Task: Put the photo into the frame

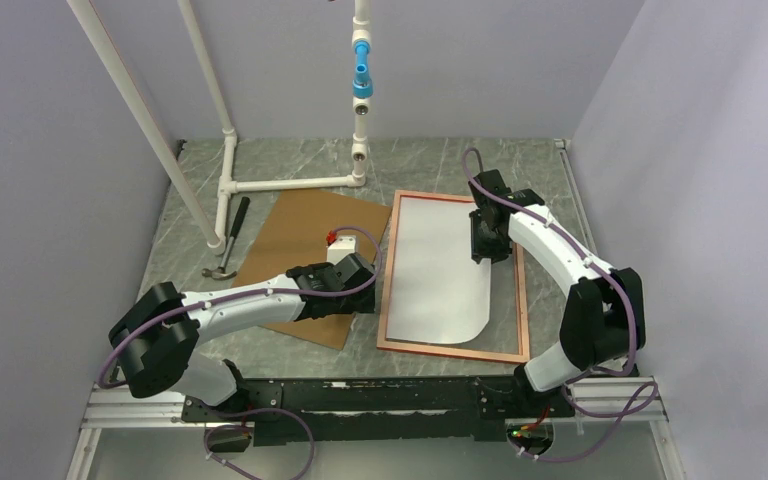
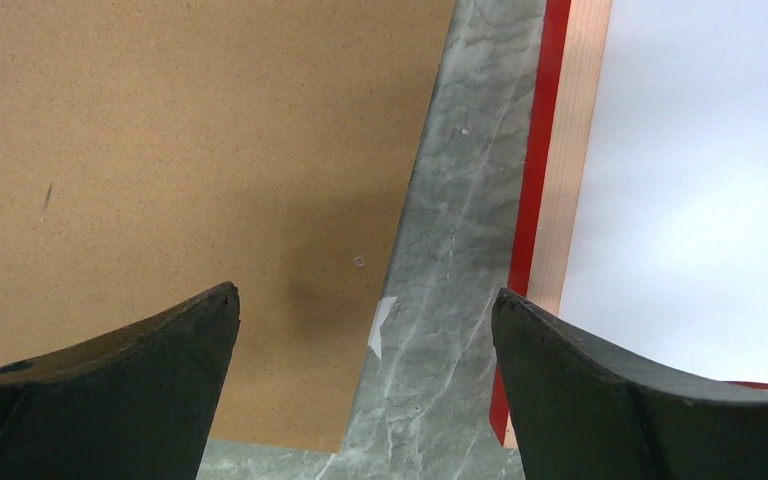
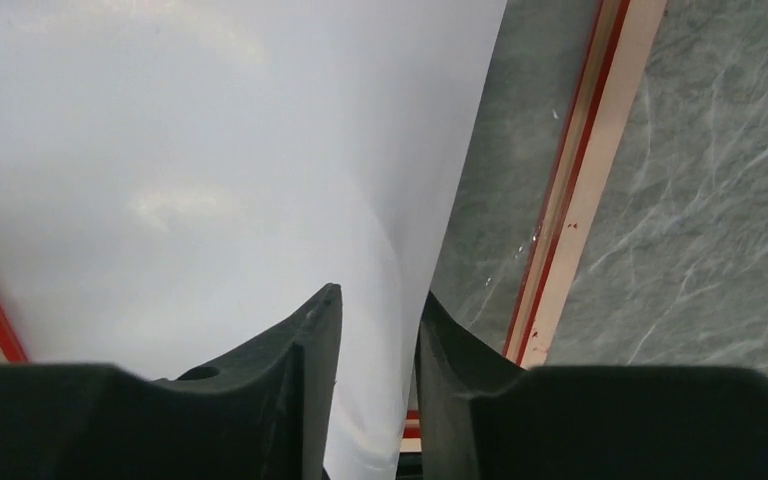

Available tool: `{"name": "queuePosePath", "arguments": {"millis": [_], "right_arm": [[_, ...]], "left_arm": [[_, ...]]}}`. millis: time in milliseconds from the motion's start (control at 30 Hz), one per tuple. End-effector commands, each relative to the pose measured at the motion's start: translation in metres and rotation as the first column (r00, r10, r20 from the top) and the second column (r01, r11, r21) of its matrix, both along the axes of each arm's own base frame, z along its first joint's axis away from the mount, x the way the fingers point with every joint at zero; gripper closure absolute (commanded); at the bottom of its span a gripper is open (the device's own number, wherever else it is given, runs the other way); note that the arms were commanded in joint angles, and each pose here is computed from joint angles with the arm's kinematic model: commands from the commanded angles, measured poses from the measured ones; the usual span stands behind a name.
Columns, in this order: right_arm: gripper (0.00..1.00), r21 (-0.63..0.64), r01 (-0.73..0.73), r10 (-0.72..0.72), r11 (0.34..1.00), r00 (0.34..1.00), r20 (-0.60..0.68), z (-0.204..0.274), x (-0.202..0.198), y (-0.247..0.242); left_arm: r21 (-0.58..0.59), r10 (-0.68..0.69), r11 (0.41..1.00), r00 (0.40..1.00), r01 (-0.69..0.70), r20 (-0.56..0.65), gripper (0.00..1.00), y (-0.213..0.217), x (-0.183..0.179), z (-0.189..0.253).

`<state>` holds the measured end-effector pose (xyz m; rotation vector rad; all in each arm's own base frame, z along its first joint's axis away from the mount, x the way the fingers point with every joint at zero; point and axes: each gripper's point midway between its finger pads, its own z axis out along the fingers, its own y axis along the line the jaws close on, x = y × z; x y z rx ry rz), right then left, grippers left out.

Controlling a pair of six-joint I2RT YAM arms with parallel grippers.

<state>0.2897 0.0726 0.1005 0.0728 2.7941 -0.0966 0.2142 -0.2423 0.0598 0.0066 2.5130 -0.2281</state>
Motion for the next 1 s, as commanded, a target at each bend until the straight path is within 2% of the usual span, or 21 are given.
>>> {"name": "queuePosePath", "arguments": {"millis": [0, 233, 533, 967], "right_arm": [[0.61, 0.020, 0.007, -0.008, 1.000, 0.995, 0.097, 0.018, 0.012, 0.003], [0.52, 0.019, 0.004, -0.005, 1.000, 0.995, 0.103, 0.019, 0.012, 0.002], [0.28, -0.018, 0.025, -0.022, 1.000, 0.991, 0.135, 0.021, 0.009, -0.007], [0.25, -0.069, 0.056, -0.043, 0.996, 0.984, 0.171, 0.030, 0.011, -0.019]], "left_arm": [[-0.009, -0.008, 1.000, 1.000, 0.008, 0.024, 0.01, -0.006, 0.007, 0.010], [-0.003, -0.009, 1.000, 1.000, 0.009, 0.018, 0.01, -0.006, 0.007, 0.009], [-0.016, -0.023, 1.000, 1.000, 0.023, 0.002, 0.01, -0.011, 0.008, 0.007], [-0.107, -0.066, 0.992, 0.997, 0.063, -0.027, 0.01, -0.024, 0.007, 0.006]]}}
